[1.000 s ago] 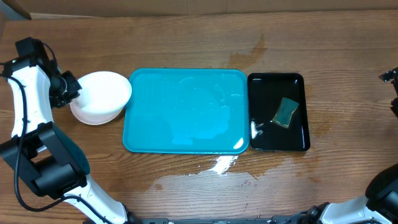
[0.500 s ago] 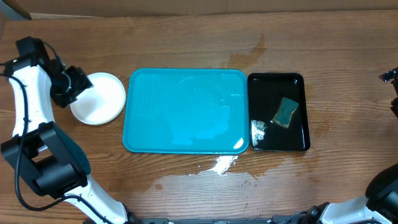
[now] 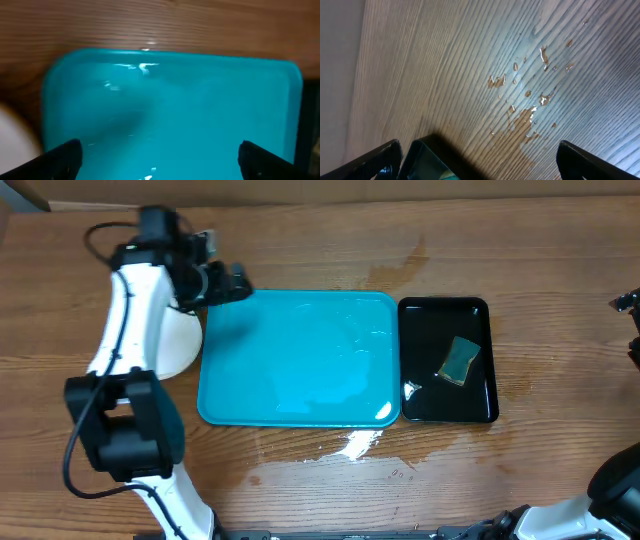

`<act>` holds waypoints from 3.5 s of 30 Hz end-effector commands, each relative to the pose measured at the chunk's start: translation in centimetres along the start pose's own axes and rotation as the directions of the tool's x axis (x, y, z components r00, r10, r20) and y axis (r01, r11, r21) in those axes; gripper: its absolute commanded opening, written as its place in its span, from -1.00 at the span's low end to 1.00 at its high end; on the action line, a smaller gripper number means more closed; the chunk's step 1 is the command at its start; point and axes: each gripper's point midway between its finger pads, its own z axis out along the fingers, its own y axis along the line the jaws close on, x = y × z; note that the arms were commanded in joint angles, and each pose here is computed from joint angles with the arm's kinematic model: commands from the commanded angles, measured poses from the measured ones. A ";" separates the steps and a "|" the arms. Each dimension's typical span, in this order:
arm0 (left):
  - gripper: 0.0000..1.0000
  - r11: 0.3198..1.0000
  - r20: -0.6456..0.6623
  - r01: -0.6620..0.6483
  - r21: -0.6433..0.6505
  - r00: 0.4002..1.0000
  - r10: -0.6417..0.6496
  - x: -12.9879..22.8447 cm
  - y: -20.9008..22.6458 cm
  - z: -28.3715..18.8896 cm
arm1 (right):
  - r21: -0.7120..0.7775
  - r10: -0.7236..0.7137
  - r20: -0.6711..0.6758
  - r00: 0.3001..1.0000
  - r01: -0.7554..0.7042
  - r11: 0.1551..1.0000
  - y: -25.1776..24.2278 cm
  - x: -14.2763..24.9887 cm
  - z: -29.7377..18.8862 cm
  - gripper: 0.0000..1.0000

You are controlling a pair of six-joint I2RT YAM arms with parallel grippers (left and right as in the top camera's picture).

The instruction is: Clean dirty plates on tray and stack at the side

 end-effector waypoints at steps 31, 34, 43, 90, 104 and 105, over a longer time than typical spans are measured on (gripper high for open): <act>1.00 0.969 -0.036 -0.226 0.098 0.972 0.230 2.5 -10.3 1.8 | -0.511 -0.717 0.144 0.682 0.671 0.537 21.3 28.1 -16.0 1.00; 1.00 0.969 -0.036 -0.226 0.098 0.972 0.230 2.5 -10.3 1.8 | -0.520 -0.733 0.275 0.622 0.738 0.431 20.9 29.5 -20.3 1.00; 1.00 0.969 -0.036 -0.226 0.098 0.972 0.230 2.5 -10.3 1.8 | -0.301 -0.339 0.826 0.450 0.861 0.410 14.6 22.0 -33.2 1.00; 1.00 0.969 -0.037 -0.226 0.098 0.972 0.230 2.5 -10.3 1.8 | -0.281 -0.293 0.813 0.502 0.781 0.558 1.7 23.8 -5.3 1.00; 1.00 0.969 -0.036 -0.227 0.093 0.972 0.231 2.4 -10.2 1.8 | -0.281 -0.293 0.813 0.502 0.781 0.558 1.7 23.8 -5.3 1.00; 1.00 0.969 -0.038 -0.233 0.088 0.971 0.237 2.5 -10.4 1.9 | -0.280 -0.294 0.814 0.502 0.781 0.558 1.7 23.8 -5.3 1.00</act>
